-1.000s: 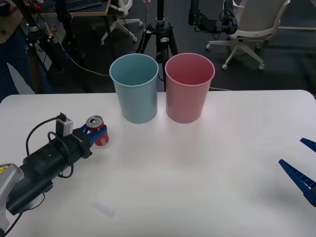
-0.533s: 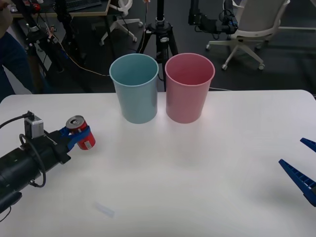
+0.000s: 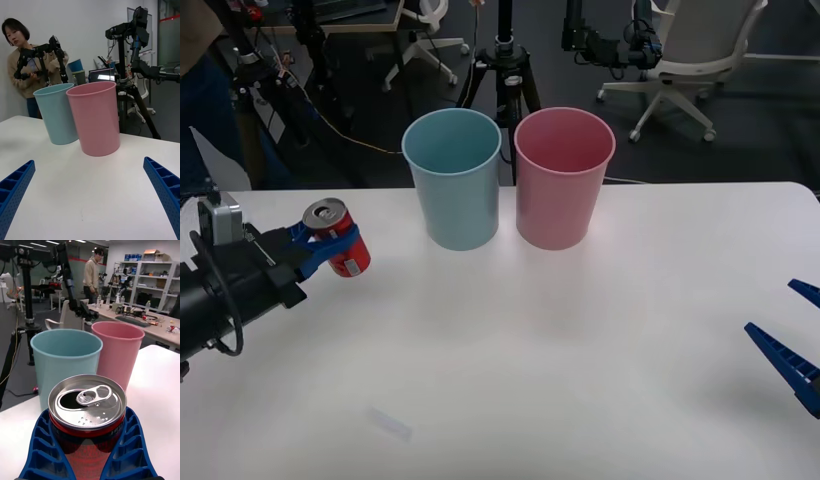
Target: Grasp the object on the table and drop it into the matching bin: aluminum can to the light blue bin, PET bottle to the pink bin.
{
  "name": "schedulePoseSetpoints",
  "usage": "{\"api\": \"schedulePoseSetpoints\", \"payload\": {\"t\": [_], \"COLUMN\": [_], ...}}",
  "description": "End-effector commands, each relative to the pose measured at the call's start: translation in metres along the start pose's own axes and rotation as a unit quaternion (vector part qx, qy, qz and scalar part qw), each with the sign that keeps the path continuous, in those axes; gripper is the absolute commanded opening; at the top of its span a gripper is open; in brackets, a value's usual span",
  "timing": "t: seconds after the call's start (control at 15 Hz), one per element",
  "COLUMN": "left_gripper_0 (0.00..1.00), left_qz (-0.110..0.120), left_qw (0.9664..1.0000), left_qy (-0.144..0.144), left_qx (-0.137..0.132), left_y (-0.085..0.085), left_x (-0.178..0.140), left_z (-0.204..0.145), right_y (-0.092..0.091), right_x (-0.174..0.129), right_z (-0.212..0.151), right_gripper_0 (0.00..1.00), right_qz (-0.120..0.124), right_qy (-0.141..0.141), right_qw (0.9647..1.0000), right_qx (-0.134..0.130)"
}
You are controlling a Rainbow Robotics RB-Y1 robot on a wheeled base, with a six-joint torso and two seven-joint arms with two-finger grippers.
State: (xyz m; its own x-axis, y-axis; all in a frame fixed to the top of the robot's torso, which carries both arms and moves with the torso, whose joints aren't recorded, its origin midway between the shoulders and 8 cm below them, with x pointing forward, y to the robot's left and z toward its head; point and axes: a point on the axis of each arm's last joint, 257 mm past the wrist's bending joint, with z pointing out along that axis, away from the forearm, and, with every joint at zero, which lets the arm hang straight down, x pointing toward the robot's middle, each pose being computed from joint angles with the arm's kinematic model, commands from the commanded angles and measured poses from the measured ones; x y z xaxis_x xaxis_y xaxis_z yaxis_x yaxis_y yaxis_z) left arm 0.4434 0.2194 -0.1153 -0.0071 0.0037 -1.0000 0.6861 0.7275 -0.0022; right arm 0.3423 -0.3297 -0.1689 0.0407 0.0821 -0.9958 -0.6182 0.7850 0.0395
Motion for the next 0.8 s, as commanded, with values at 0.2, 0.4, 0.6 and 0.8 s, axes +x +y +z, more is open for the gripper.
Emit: {"api": "schedulePoseSetpoints", "payload": {"t": [0.2, 0.4, 0.6, 0.8], "left_gripper_0": [0.04, 0.09, 0.10, 0.13], "left_qz": [-0.029, -0.018, 0.003, 0.021], "left_qw": [0.9974, 0.9956, 0.9954, 0.9949], "left_qy": [-0.009, -0.017, -0.019, -0.017], "left_qx": [0.065, 0.091, 0.094, 0.097], "left_y": [-0.040, -0.054, -0.055, -0.047], "left_x": [-0.056, -0.092, -0.111, -0.124], "left_z": [0.036, 0.063, 0.096, 0.124], "right_y": [0.000, 0.000, 0.000, 0.000], "right_x": [0.000, 0.000, 0.000, 0.000], "right_z": [0.000, 0.000, 0.000, 0.000], "right_gripper_0": [1.00, 1.00, 1.00, 1.00], "right_qz": [0.000, 0.000, 0.000, 0.000], "right_qy": [0.000, 0.000, 0.000, 0.000], "right_qw": [1.0000, 1.0000, 1.0000, 1.0000], "right_qx": [0.000, 0.000, 0.000, 0.000]}}
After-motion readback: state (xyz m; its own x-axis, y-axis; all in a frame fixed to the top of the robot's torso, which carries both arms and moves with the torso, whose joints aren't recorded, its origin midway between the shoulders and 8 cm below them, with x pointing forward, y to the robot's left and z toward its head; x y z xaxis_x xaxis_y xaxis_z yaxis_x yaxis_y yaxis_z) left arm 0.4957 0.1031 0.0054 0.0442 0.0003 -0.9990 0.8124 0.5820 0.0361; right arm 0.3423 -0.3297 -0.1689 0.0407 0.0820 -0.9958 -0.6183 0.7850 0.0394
